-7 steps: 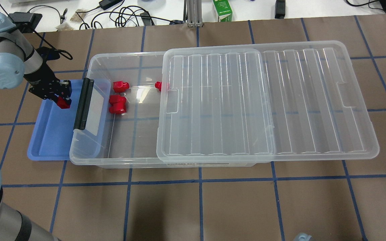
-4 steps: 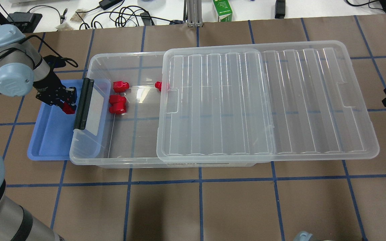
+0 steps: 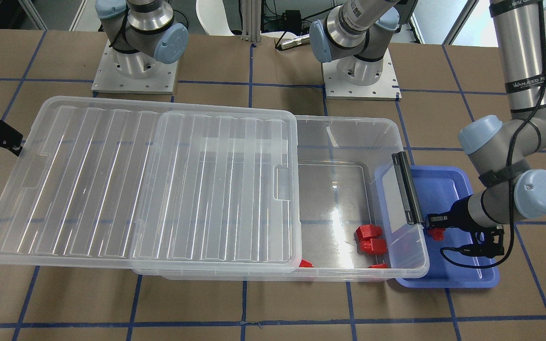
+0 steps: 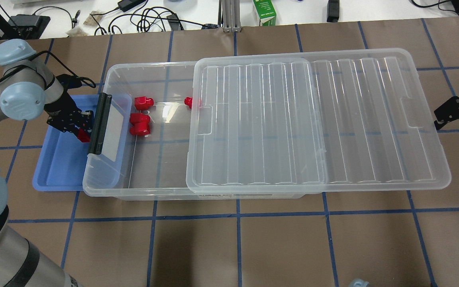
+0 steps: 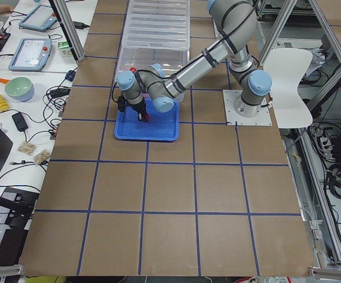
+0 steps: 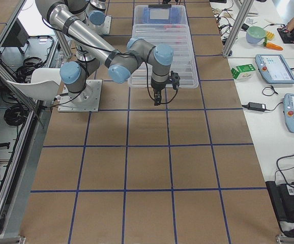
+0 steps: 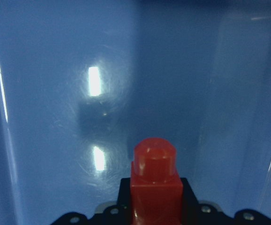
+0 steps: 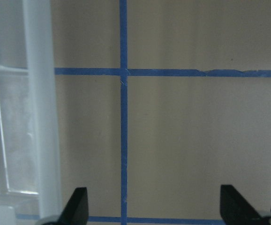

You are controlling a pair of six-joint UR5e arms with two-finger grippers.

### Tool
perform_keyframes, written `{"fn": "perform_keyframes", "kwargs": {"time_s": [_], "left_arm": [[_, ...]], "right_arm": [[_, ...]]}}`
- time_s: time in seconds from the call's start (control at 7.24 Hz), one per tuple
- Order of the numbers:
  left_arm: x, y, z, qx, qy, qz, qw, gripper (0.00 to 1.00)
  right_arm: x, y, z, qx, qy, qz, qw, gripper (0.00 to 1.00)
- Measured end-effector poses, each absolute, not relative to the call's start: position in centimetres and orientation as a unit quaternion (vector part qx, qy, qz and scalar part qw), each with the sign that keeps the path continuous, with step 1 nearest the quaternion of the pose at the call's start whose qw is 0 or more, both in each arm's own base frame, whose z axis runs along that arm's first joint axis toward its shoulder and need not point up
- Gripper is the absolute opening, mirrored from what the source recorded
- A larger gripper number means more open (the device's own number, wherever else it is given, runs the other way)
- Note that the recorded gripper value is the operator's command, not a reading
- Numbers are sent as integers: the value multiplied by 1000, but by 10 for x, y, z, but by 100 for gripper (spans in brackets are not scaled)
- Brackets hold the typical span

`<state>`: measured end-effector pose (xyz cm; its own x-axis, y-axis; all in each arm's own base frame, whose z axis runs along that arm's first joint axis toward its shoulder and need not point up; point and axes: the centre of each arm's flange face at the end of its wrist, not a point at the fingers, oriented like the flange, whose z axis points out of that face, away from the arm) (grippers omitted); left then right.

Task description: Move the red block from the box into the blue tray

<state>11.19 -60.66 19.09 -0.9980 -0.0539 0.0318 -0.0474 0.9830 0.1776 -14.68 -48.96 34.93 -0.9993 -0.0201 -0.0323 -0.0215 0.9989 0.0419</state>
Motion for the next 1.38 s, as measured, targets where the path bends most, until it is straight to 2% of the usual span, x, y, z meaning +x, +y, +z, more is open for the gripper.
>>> {"fn": "perform_keyframes", "kwargs": {"time_s": [0.14, 0.28, 0.83, 1.38], "left_arm": [[115, -607, 188, 26, -996, -87, 12, 43], [116, -607, 185, 27, -996, -88, 10, 99], [115, -609, 203, 27, -996, -80, 5, 100], [104, -600, 319, 22, -997, -73, 4, 100]], "right_arm": [[-131, -495, 350, -10, 1000, 18, 15, 100], [-116, -498, 350, -10, 1000, 16, 14, 100], [-50, -515, 347, 13, 1000, 5, 7, 100], [46, -524, 347, 16, 1000, -17, 1, 100]]}}
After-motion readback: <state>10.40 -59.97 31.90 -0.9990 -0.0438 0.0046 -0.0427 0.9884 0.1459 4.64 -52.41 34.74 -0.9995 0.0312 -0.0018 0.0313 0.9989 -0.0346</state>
